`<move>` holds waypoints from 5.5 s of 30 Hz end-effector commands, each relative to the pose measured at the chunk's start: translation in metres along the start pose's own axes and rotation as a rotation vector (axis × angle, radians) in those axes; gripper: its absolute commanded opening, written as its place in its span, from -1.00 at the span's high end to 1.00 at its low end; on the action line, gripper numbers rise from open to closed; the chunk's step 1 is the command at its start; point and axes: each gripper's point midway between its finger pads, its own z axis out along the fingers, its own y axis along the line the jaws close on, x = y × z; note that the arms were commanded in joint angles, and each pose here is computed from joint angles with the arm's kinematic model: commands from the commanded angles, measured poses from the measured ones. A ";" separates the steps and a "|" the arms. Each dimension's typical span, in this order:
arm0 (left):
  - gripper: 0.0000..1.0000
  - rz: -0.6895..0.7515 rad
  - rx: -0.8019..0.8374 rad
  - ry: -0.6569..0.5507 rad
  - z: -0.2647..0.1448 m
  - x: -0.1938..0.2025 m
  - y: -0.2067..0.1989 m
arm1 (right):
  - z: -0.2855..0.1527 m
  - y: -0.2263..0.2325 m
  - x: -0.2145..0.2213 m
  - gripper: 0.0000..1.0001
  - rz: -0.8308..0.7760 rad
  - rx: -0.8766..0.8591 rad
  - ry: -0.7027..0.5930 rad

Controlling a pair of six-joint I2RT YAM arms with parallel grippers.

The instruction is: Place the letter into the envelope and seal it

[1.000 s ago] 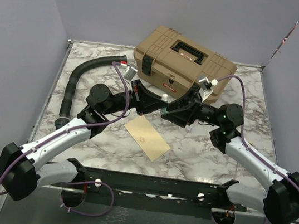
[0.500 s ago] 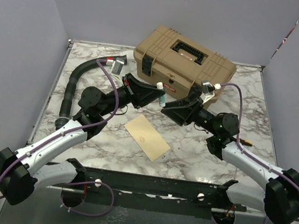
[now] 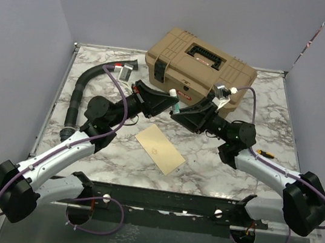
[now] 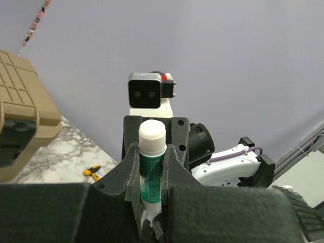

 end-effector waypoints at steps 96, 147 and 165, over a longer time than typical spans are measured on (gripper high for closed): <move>1.00 0.013 0.062 0.211 -0.001 -0.011 -0.038 | 0.025 0.031 -0.025 -0.08 0.025 0.184 -0.232; 1.00 0.451 0.117 0.320 -0.020 0.006 -0.015 | 0.009 0.038 0.014 -0.45 -0.512 0.270 0.179; 1.00 0.371 0.371 0.324 -0.030 0.000 -0.085 | 0.012 0.047 0.019 0.08 -0.431 0.189 0.111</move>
